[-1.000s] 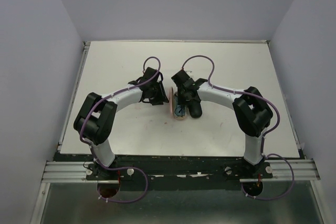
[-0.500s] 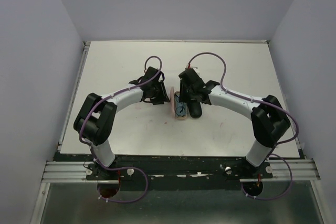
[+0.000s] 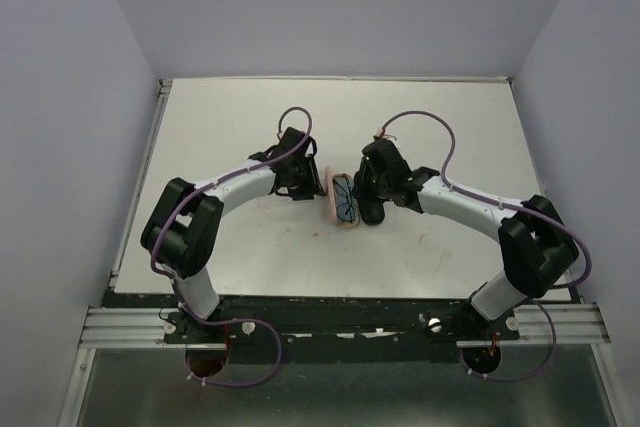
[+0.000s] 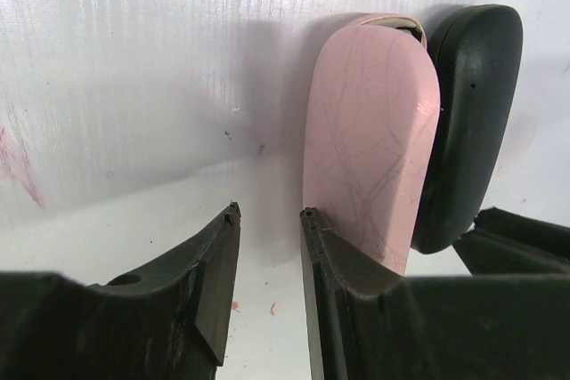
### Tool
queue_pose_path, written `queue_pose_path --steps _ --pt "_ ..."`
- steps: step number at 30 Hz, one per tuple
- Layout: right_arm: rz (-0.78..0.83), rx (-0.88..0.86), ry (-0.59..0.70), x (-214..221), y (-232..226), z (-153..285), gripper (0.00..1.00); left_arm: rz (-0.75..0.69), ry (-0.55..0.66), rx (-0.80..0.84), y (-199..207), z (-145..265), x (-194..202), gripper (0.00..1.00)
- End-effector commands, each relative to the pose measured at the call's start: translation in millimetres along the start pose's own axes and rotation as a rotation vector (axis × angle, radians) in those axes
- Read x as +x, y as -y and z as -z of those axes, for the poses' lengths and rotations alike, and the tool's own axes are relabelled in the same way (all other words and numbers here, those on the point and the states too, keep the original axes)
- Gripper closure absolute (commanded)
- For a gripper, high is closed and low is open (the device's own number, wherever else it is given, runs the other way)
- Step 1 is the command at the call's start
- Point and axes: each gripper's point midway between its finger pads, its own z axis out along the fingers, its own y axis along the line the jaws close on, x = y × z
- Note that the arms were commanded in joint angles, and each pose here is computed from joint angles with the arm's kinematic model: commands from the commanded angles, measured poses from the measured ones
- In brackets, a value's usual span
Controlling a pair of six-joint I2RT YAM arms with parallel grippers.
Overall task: Organize the sunglasses
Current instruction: Place the sunglasses in the sunglasses case, then close the case with sunglasses at the center of the board.
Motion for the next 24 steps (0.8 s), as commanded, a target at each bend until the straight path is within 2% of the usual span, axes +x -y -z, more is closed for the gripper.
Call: queue_pose_path --steps 1,6,13,20,24 --pt "-0.073 0.011 -0.039 15 15 -12 0.64 -0.022 0.036 0.001 11 10 -9 0.57" --pt "-0.078 0.022 -0.064 22 25 -23 0.71 -0.025 0.041 -0.015 11 11 -10 0.57" --pt "-0.062 -0.066 -0.079 24 9 -25 0.76 -0.027 0.028 -0.027 11 8 -8 0.57" --pt "-0.104 0.091 -0.068 25 42 -37 0.79 -0.029 0.025 -0.035 9 6 -8 0.57" --pt "-0.150 0.153 -0.021 15 61 -35 0.79 -0.035 0.023 -0.029 11 6 -7 0.57"
